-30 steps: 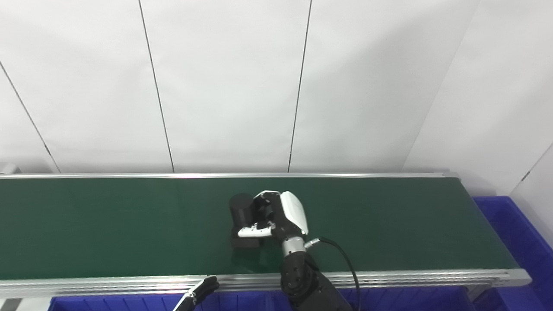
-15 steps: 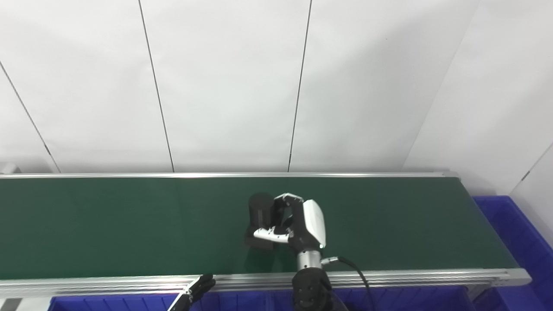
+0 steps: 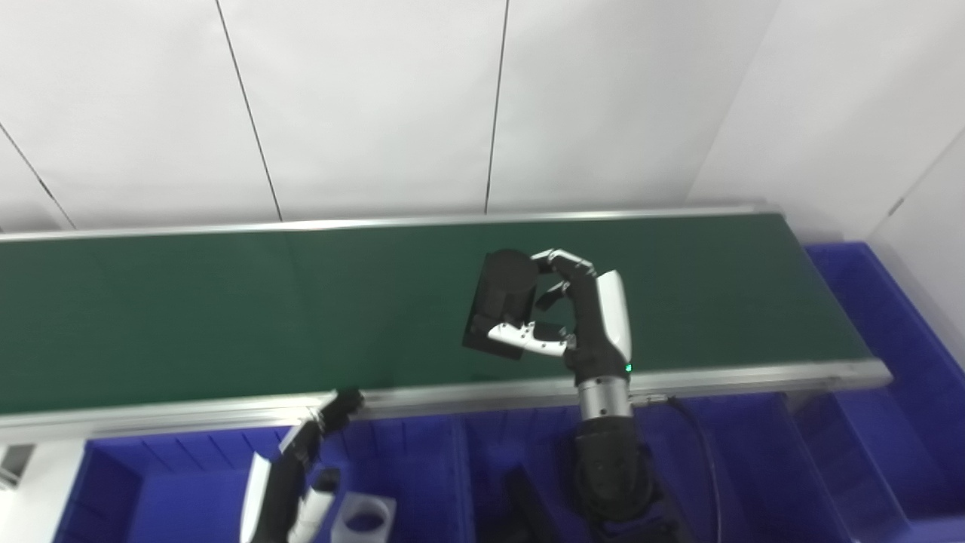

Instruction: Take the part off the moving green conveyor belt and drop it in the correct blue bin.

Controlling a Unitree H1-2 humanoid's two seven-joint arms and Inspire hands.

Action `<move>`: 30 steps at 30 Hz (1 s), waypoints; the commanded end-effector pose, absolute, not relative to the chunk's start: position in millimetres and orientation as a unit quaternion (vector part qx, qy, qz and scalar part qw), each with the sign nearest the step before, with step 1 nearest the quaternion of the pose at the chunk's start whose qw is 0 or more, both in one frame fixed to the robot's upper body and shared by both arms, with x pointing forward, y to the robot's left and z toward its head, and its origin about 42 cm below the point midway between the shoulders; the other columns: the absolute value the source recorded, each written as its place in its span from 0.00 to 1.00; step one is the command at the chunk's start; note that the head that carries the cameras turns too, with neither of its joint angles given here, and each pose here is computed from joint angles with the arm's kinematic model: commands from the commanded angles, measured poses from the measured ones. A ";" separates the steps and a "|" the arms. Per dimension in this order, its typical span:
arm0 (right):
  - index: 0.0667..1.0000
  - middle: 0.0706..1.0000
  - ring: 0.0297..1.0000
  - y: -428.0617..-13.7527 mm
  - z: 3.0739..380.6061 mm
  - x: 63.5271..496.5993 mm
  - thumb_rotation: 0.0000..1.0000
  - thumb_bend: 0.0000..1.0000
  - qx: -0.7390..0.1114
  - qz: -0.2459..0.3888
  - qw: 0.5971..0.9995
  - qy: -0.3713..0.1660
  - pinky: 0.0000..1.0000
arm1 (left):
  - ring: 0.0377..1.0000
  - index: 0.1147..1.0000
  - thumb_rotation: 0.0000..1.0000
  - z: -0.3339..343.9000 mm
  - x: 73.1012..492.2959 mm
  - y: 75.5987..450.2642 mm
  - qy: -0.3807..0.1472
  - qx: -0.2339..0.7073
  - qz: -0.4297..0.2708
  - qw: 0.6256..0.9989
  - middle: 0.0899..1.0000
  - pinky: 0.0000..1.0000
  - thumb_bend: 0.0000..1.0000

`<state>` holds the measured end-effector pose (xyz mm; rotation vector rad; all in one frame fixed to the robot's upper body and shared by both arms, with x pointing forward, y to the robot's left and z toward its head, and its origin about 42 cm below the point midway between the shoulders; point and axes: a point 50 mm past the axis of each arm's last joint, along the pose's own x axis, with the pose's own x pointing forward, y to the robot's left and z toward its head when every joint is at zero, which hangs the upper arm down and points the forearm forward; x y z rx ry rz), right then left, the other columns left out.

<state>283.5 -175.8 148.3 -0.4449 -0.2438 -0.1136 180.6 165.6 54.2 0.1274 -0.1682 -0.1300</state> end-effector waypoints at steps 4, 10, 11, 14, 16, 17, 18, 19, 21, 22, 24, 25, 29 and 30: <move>0.42 0.53 0.44 -193.5 158.1 252.0 0.00 0.49 -0.248 -0.039 0.960 -0.120 0.34 | 0.79 0.75 1.00 76.4 184.7 155.7 -0.135 0.051 -0.076 0.987 0.77 0.78 0.76; 0.43 0.52 0.44 -212.1 145.5 228.2 0.00 0.49 -0.297 -0.004 0.951 -0.086 0.34 | 0.78 0.75 1.00 78.0 186.5 147.0 -0.139 0.051 -0.075 0.986 0.76 0.76 0.77; 0.43 0.53 0.44 -215.1 143.8 225.2 0.00 0.49 -0.304 0.002 0.949 -0.081 0.33 | 0.78 0.75 1.00 78.5 186.1 145.5 -0.138 0.052 -0.073 0.986 0.76 0.76 0.77; 0.45 0.51 0.43 -224.4 138.5 218.7 0.00 0.49 -0.338 0.028 0.939 -0.056 0.33 | 0.78 0.74 1.00 81.3 184.7 141.5 -0.136 0.050 -0.069 0.987 0.76 0.78 0.77; 0.45 0.51 0.44 -228.5 136.5 217.3 0.00 0.49 -0.365 0.045 0.929 -0.030 0.34 | 0.78 0.75 1.00 82.0 184.7 139.8 -0.140 0.050 -0.069 0.986 0.76 0.78 0.76; 0.44 0.52 0.44 -229.6 136.0 216.9 0.00 0.49 -0.377 0.052 0.925 -0.018 0.34 | 0.77 0.75 1.00 82.0 184.9 139.3 -0.143 0.051 -0.069 0.986 0.76 0.77 0.75; 0.44 0.52 0.44 -230.7 135.5 216.6 0.00 0.49 -0.388 0.058 0.920 -0.008 0.34 | 0.77 0.75 1.00 81.9 184.9 138.8 -0.144 0.051 -0.069 0.986 0.75 0.76 0.75; 0.44 0.53 0.44 -231.2 135.3 216.4 0.00 0.49 -0.394 0.062 0.917 -0.002 0.33 | 0.77 0.75 1.00 81.8 184.9 138.5 -0.144 0.051 -0.069 0.986 0.75 0.75 0.74; 0.43 0.53 0.44 -232.8 131.8 217.4 0.00 0.49 -0.416 0.081 0.906 0.019 0.33 | 0.77 0.75 1.00 82.4 184.5 137.7 -0.144 0.051 -0.066 0.986 0.75 0.75 0.74; 0.43 0.52 0.44 -232.9 129.0 218.6 0.00 0.49 -0.428 0.089 0.899 0.035 0.33 | 0.77 0.75 1.00 83.1 184.2 137.2 -0.143 0.051 -0.065 0.986 0.75 0.75 0.74; 0.45 0.50 0.43 -232.0 124.5 221.0 0.00 0.49 -0.445 0.102 0.888 0.058 0.33 | 0.77 0.74 1.00 84.0 184.3 136.7 -0.143 0.050 -0.064 0.986 0.75 0.75 0.75; 0.48 0.47 0.39 -231.4 122.9 222.0 0.00 0.50 -0.450 0.106 0.884 0.066 0.31 | 0.77 0.74 1.00 84.2 184.5 136.7 -0.144 0.050 -0.064 0.986 0.75 0.75 0.75; 0.50 0.42 0.35 -226.7 116.0 228.4 0.00 0.51 -0.475 0.123 0.866 0.094 0.28 | 0.77 0.75 1.00 84.4 185.0 137.4 -0.144 0.053 -0.063 0.986 0.75 0.75 0.75; 0.50 0.42 0.35 -225.5 114.5 230.1 0.00 0.51 -0.485 0.125 0.859 0.103 0.28 | 0.77 0.75 1.00 84.5 185.1 137.9 -0.144 0.055 -0.063 0.986 0.75 0.75 0.75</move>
